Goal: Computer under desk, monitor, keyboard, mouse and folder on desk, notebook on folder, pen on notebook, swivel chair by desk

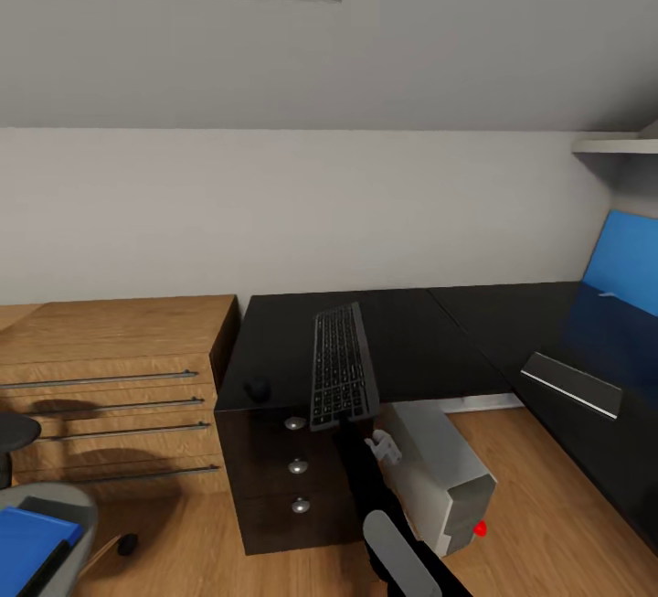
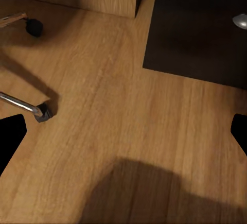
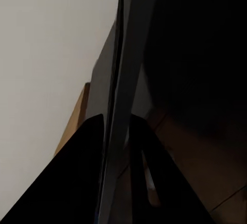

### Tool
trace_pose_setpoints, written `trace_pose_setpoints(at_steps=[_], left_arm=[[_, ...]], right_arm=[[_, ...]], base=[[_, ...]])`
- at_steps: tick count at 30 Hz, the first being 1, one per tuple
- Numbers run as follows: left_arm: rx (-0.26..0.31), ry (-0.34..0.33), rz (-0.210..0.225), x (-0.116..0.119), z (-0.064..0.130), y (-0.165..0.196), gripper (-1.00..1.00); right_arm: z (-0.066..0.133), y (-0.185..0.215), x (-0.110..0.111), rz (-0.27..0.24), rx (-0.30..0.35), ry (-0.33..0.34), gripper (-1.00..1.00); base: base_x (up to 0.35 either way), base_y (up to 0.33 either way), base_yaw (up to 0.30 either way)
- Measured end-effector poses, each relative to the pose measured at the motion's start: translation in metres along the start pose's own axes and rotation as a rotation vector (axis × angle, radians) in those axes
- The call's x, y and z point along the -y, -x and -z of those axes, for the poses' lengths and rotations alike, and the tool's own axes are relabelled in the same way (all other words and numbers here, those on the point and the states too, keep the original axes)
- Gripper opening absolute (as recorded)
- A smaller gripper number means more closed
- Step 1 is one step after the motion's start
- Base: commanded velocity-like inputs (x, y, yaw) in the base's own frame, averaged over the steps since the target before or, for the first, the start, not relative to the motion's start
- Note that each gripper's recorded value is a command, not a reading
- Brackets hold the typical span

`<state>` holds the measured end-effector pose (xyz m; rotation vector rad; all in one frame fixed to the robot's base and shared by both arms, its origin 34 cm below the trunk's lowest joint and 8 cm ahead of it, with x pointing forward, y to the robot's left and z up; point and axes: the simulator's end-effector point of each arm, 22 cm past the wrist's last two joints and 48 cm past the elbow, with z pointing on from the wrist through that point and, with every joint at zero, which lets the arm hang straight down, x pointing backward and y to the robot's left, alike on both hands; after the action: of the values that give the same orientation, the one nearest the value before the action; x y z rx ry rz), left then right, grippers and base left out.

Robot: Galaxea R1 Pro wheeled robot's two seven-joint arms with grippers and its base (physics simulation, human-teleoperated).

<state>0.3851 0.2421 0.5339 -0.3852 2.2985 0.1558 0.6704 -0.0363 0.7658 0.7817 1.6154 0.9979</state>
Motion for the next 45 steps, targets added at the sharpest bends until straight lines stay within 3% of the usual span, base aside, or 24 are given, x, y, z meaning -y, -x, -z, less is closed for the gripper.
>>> trace_pose_setpoints(at_steps=[4, 35, 45], left_arm=[[0.001, 0.000, -0.001, -0.001, 0.000, 0.000, 1.00], [0.001, -0.004, -0.003, 0.000, 0.004, 0.006, 1.00], [0.001, -0.003, -0.002, 0.000, 0.011, 0.015, 1.00]], right_arm=[[0.000, 0.004, 0.000, 0.032, 0.008, 0.008, -1.00], [0.001, 0.004, -0.005, 0.024, -0.005, 0.000, -1.00], [0.001, 0.004, -0.006, -0.102, -0.024, -0.042, -1.00]], base=[[0.000, 0.000, 0.000], [0.057, 0.019, 0.000], [0.000, 0.000, 0.000]])
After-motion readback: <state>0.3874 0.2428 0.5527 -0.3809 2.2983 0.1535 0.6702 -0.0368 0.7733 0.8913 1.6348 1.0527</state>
